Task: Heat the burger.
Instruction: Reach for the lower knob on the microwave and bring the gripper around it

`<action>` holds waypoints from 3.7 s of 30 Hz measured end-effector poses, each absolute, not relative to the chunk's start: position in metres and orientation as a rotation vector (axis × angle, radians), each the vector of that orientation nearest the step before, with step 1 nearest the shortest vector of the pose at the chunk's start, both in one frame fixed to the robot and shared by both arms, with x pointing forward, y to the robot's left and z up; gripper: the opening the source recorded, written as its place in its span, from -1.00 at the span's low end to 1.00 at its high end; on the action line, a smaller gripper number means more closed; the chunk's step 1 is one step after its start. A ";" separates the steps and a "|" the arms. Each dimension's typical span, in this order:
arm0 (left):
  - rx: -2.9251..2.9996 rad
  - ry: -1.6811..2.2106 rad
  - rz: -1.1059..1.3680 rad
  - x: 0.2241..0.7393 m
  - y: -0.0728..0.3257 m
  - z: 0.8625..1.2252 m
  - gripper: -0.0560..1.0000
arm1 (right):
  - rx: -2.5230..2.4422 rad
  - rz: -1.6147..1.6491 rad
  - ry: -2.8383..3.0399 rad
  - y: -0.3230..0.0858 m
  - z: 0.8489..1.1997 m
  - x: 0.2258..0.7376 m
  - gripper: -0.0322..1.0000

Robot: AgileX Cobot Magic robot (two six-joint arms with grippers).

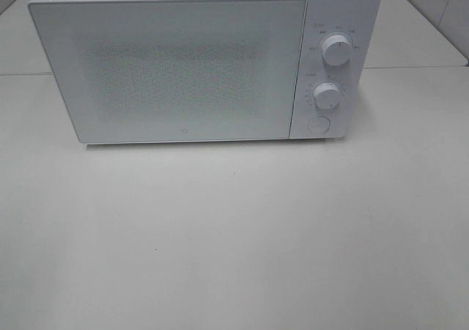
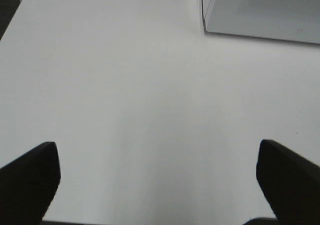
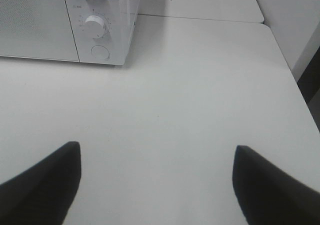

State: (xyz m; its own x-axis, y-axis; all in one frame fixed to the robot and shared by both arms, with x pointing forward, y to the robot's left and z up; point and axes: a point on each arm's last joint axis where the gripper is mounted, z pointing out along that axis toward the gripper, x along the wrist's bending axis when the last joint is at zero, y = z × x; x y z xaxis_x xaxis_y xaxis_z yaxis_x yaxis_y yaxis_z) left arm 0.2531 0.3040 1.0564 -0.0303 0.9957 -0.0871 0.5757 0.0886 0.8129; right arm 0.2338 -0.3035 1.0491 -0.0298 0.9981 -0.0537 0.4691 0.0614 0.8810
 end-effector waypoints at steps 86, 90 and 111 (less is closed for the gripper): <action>1.550 1.522 0.904 0.230 0.296 1.055 0.98 | 1.348 0.946 1.529 -0.297 1.085 0.347 0.67; 1.550 1.522 0.904 0.230 0.296 1.055 0.98 | 1.368 0.926 1.563 -0.296 1.079 0.362 0.71; 1.550 1.522 0.904 0.230 0.296 1.055 0.98 | 1.360 0.941 1.612 -0.289 1.054 0.426 0.64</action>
